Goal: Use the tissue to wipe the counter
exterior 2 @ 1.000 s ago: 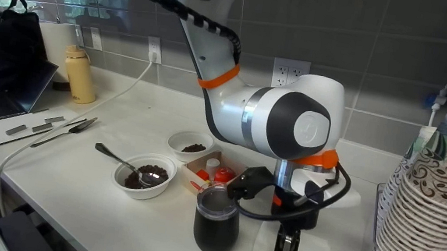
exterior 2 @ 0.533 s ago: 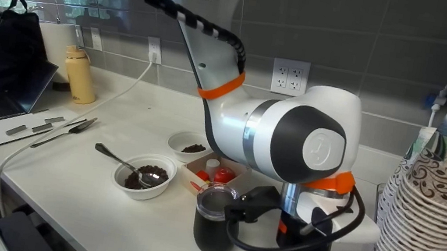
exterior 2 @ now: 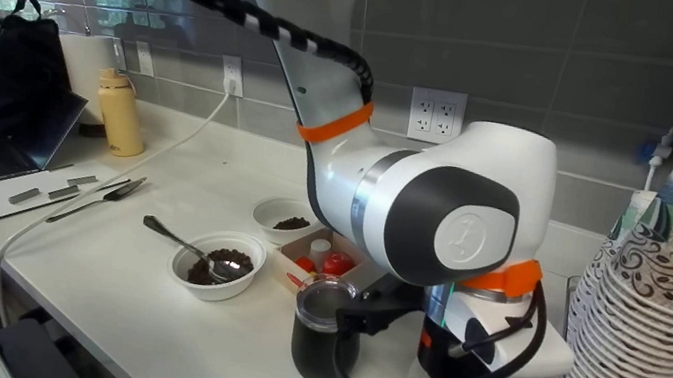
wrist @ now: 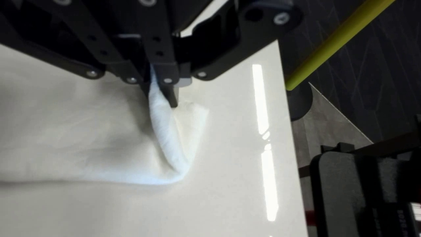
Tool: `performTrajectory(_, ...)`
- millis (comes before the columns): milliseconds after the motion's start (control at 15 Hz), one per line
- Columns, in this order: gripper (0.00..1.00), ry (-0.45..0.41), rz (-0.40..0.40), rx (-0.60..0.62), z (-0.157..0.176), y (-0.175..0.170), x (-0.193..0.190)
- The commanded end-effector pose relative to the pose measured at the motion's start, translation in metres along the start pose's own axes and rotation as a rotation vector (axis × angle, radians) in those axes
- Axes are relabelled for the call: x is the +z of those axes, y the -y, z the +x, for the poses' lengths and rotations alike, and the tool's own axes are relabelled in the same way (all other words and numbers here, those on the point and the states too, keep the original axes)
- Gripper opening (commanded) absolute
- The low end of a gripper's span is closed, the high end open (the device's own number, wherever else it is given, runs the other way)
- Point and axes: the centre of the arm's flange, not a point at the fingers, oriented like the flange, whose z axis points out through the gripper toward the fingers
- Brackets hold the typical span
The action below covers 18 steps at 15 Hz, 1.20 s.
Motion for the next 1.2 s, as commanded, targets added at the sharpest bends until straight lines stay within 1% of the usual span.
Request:
performTrajectory(0,0.02,-0.001,0.127,-0.014,-0.010,0.023,-0.009)
performTrajectory(133,0.02,-0.003,0.181,-0.033,-0.015,0.044,-0.017)
performTrajectory(400,0.02,-0.036,0.274,-0.083,-0.025,0.091,-0.040)
performTrajectory(533,0.02,-0.053,0.309,-0.108,-0.027,0.113,-0.054)
performTrajectory(800,0.02,-0.076,0.350,-0.170,-0.030,0.153,-0.075)
performTrajectory(933,0.02,-0.083,0.381,-0.221,-0.039,0.162,-0.092)
performTrajectory(1133,0.02,-0.111,0.405,-0.302,-0.063,0.157,-0.125)
